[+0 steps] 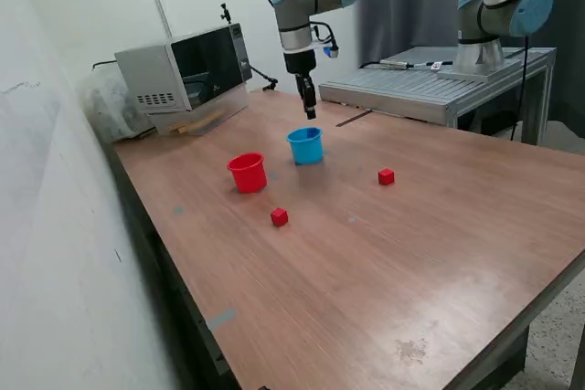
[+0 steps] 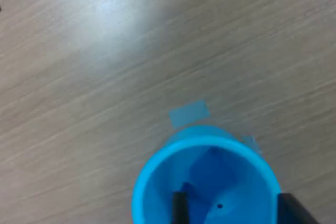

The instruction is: Place red objects in the red bin, and blue objects in the blue bin.

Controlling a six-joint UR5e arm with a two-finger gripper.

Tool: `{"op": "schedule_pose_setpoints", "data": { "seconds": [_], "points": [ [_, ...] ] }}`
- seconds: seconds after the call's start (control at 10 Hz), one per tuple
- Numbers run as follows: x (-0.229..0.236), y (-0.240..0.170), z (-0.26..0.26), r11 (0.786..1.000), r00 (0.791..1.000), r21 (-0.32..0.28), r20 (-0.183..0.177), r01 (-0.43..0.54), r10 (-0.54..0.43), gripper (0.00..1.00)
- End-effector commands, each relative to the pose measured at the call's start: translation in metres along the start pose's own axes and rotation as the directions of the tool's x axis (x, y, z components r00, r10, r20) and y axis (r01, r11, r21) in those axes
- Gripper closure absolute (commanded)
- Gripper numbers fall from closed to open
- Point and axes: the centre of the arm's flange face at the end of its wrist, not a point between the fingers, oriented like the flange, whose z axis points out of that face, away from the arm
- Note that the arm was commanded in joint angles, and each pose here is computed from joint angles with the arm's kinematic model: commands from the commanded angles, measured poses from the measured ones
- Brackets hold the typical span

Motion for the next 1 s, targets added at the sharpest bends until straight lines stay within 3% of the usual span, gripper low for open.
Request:
{"op": "schedule_pose_setpoints", "data": {
  "seconds": [0.0,0.2,0.3,0.5,0.7,0.8,0.9],
  "points": [
    [0.004,-0.001,-0.003,1.0,1.0,-0.006,-0.001,0.007,-0.007,0.0],
    [0.016,-0.015,-0.025,0.998,0.999,-0.035,-0.007,0.043,-0.043,0.0],
    [0.046,-0.043,-0.055,0.992,0.995,-0.073,-0.012,0.102,-0.103,0.0],
    [0.091,-0.107,-0.12,0.965,0.978,-0.17,-0.026,0.201,-0.209,0.0],
    [0.124,-0.171,-0.176,0.938,0.953,-0.186,-0.03,0.292,-0.302,0.0],
    [0.135,-0.206,-0.217,0.912,0.939,-0.257,-0.044,0.319,-0.341,0.0],
    [0.137,-0.217,-0.229,0.916,0.947,-0.279,-0.06,0.288,-0.316,0.0]
  ]
}}
